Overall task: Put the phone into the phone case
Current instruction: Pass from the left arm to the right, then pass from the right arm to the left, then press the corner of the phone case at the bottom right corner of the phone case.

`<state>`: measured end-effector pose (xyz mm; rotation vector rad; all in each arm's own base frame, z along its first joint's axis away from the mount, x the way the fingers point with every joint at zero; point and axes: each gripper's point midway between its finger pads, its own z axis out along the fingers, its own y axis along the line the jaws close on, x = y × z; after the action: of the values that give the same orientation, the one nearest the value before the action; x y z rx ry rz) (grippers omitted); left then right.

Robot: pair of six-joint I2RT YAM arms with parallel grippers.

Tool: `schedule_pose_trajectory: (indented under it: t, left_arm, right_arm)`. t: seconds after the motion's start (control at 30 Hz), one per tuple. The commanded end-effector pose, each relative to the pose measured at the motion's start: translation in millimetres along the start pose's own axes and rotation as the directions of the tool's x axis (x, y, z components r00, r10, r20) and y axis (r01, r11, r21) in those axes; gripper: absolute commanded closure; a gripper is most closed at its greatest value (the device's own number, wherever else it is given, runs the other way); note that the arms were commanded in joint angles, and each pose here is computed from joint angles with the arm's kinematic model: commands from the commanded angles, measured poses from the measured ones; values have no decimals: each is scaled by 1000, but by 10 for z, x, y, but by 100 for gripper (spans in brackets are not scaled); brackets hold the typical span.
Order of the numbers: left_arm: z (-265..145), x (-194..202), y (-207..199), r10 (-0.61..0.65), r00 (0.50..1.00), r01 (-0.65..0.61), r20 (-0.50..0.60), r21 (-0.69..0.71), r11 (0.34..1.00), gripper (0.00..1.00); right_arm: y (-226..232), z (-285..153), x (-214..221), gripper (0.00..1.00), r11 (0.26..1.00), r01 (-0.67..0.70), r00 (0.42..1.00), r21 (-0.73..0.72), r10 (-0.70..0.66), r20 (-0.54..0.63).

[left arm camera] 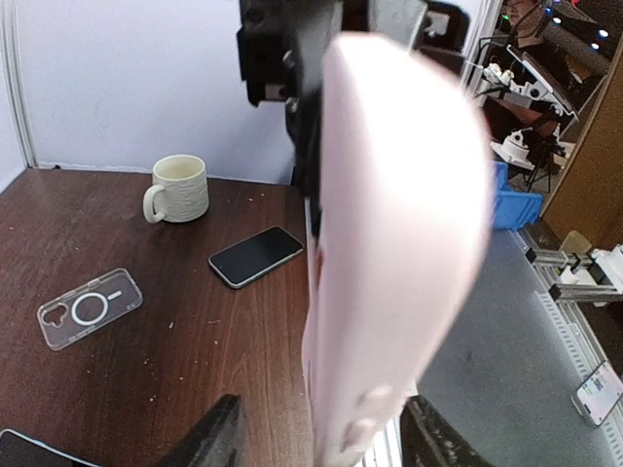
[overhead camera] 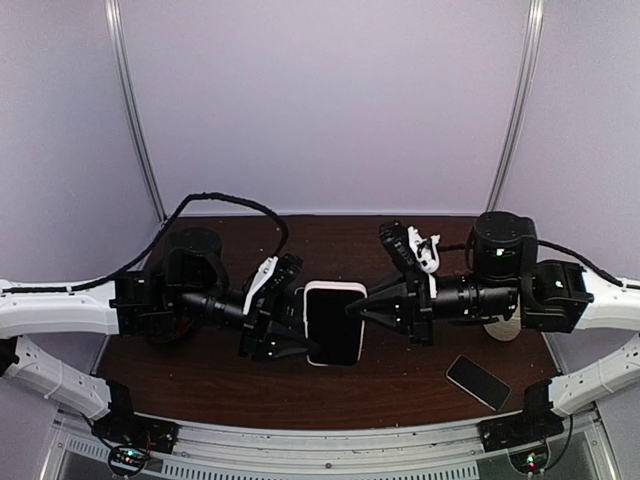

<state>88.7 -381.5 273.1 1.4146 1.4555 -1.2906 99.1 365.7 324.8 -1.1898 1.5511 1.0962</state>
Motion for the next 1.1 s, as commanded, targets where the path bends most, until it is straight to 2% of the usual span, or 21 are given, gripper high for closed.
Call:
schedule_pose_trajectory:
  t: [0.0, 0.03, 0.1, 0.2, 0.23, 0.3, 0.37, 0.4, 0.43, 0.5, 0.57, 0.63, 0.7, 0.87, 0.93, 0.97, 1.0, 1.07]
  left_arm:
    - [88, -199, 69, -17, 998, 17, 66, -7, 1000, 48]
    - [98, -224, 62, -21, 997, 21, 73, 1, 1000, 52]
    - [110, -263, 46, -23, 996, 22, 88, 13, 1000, 65]
    - [92, -295, 19, -14, 995, 12, 101, 19, 1000, 96]
    - [78, -298, 20, -10, 995, 9, 104, 13, 1000, 100]
    - [49, -307, 10, -4, 994, 3, 113, 7, 1000, 100]
    - [15, -324, -8, 7, 992, -7, 128, 3, 1000, 100]
    - [-6, -347, -19, 14, 990, -14, 137, 2, 1000, 100]
    - [-25, -371, -29, 20, 989, -20, 147, 0, 1000, 100]
    - [-54, -403, -50, 32, 987, -33, 159, -1, 999, 100]
    - [-75, -427, -64, 40, 985, -41, 168, -2, 999, 100]
    - [-80, -425, -64, 40, 985, -40, 168, -4, 999, 100]
    - [-80, -423, -65, 40, 985, -40, 168, -3, 999, 100]
    - [-73, -413, -65, 37, 986, -37, 165, 0, 999, 100]
    - [-76, -414, -67, 37, 986, -38, 165, 0, 999, 100]
    - [-82, -420, -68, 38, 985, -38, 166, -1, 999, 100]
    - [-87, -425, -68, 39, 985, -39, 168, -2, 999, 100]
    - [-90, -423, -71, 39, 985, -39, 166, -2, 999, 100]
  right_arm:
    - [-8, -166, -558, 100, 999, 36, 974, 33, -43, 223]
    - [-11, -167, -572, 100, 999, 36, 972, 35, -43, 230]
    - [-16, -146, -571, 100, 999, 37, 973, 34, -44, 228]
    - [-14, -110, -560, 100, 999, 37, 975, 28, -42, 218]
    - [-13, -102, -546, 100, 999, 36, 976, 26, -40, 213]
    - [-18, -90, -495, 98, 999, 35, 980, 26, -39, 197]
    - [-32, -64, -364, 57, 999, 31, 986, 26, -35, 161]
    - [-46, -44, -286, 40, 999, 30, 989, 29, -34, 142]
    - [-72, -13, -141, 29, 999, 19, 995, 34, -23, 102]
    - [-94, 47, 75, 20, 1000, -5, 999, 29, 3, 54]
    - [-71, 98, 260, 19, 999, -36, 999, 1, 36, 19]
    - [-22, 130, 306, 21, 998, -54, 998, -36, 56, 33]
    - [-14, 156, 372, 28, 996, -77, 996, -49, 78, 33]
    - [-27, 193, 378, 59, 994, -92, 994, -53, 95, 59]
    - [-28, 199, 373, 79, 995, -87, 994, -55, 90, 57]
    - [-31, 200, 374, 93, 995, -84, 995, -54, 87, 55]
    - [-45, 199, 372, 100, 995, -85, 995, -47, 88, 52]
    - [-65, 189, 376, 100, 995, -91, 995, -38, 92, 42]
